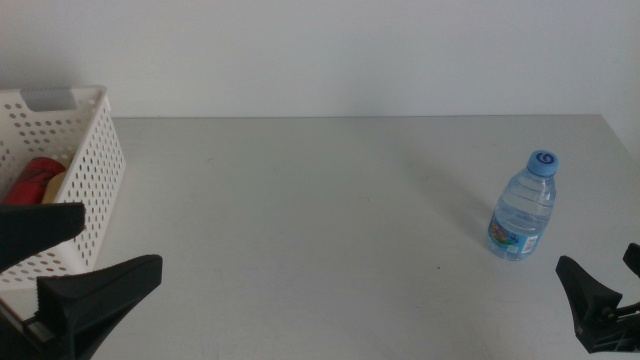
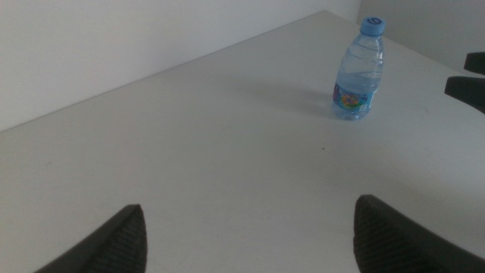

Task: Use arms to grab the bottles and put them into the dustbin to the left of the table.

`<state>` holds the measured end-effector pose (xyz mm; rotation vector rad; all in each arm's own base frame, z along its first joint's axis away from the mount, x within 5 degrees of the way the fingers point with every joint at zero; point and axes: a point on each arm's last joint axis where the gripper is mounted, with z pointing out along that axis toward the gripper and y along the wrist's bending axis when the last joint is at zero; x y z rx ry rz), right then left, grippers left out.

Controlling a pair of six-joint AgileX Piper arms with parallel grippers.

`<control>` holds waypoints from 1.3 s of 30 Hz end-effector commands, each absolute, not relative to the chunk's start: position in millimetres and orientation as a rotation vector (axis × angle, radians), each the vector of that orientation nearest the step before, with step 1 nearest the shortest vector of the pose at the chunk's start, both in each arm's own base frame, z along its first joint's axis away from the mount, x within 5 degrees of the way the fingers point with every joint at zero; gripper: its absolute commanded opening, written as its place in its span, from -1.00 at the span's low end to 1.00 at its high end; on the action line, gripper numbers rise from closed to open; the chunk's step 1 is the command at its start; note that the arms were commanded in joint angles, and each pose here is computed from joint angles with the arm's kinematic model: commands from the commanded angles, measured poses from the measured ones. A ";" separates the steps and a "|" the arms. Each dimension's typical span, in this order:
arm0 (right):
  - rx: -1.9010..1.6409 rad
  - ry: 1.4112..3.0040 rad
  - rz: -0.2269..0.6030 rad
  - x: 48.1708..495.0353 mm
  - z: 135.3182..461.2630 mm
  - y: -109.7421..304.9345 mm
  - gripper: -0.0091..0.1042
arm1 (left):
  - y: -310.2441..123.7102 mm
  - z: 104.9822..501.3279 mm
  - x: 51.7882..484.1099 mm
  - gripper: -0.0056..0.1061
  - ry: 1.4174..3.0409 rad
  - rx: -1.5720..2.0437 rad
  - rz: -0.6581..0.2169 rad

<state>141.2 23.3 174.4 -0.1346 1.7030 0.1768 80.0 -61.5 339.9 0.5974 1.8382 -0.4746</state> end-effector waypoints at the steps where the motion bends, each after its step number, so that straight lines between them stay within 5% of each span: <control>1: -0.136 1.549 0.194 146.0 187.0 25.3 0.82 | -62.5 355.0 80.9 0.78 1.747 0.551 -0.513; 10: -0.174 1.448 0.181 170.1 192.1 29.8 0.82 | -62.5 355.0 80.9 0.78 1.747 0.551 -0.513; 35: -0.149 1.558 0.163 293.4 148.2 40.7 0.82 | -62.5 355.0 80.9 0.78 1.747 0.551 -0.513; 39: -0.141 1.561 0.160 301.2 145.3 40.9 0.69 | -62.5 355.0 80.9 0.78 1.747 0.551 -0.513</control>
